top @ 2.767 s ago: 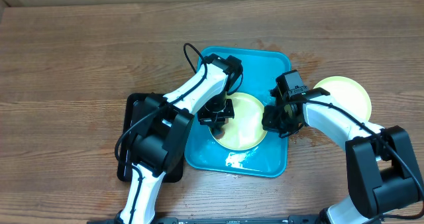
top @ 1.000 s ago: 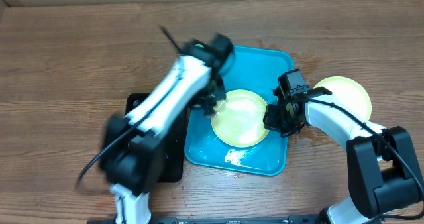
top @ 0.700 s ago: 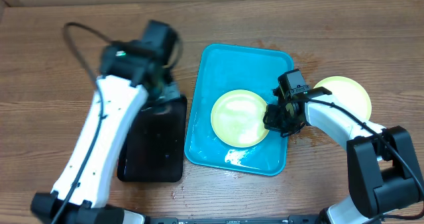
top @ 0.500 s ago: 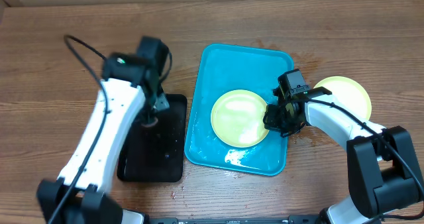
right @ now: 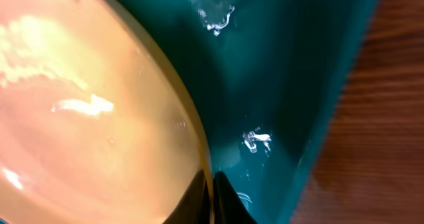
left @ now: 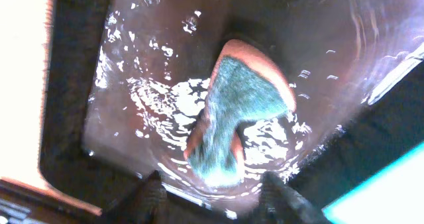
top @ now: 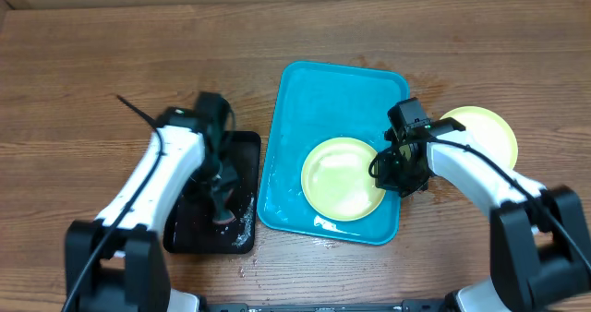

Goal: Clean dirty plates on tray and stack at the side
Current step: 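Lift the yellow plate by its rim with the right gripper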

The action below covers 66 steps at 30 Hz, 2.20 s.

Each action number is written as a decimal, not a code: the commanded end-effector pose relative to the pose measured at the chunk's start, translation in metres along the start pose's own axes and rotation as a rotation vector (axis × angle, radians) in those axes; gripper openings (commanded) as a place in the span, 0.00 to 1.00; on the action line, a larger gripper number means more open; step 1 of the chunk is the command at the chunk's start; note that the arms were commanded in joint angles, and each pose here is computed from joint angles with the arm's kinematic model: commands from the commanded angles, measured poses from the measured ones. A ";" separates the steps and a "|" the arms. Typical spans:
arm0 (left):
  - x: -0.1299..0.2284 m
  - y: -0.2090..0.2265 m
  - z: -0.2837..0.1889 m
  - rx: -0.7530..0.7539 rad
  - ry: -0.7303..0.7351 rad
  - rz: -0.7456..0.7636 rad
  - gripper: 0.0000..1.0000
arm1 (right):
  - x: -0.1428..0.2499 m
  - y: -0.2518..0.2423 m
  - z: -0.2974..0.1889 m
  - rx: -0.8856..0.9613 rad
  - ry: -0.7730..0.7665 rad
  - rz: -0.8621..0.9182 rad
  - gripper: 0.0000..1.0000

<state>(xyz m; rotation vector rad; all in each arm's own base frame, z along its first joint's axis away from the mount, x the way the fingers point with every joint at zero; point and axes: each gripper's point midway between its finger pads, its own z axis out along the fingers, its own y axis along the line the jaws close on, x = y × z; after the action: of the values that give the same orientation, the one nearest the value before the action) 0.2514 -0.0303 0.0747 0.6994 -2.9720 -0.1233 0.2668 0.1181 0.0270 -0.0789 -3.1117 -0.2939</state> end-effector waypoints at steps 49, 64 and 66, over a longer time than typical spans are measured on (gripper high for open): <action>0.011 0.056 -0.271 0.433 -0.553 0.032 1.00 | 0.038 0.267 -0.182 0.448 -1.335 -0.596 0.04; 0.004 0.052 -0.259 0.413 -0.494 0.031 1.00 | 0.038 0.267 -0.182 0.447 -1.336 -0.595 0.04; 0.008 0.052 -0.257 0.416 -0.476 0.032 1.00 | 0.038 0.267 -0.182 0.447 -1.336 -0.595 0.04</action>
<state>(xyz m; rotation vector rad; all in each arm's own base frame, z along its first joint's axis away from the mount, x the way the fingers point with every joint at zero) 0.2487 -0.0037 0.3343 0.7792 -3.5014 0.4117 0.2448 0.3502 0.2417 1.1978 -4.1883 0.8573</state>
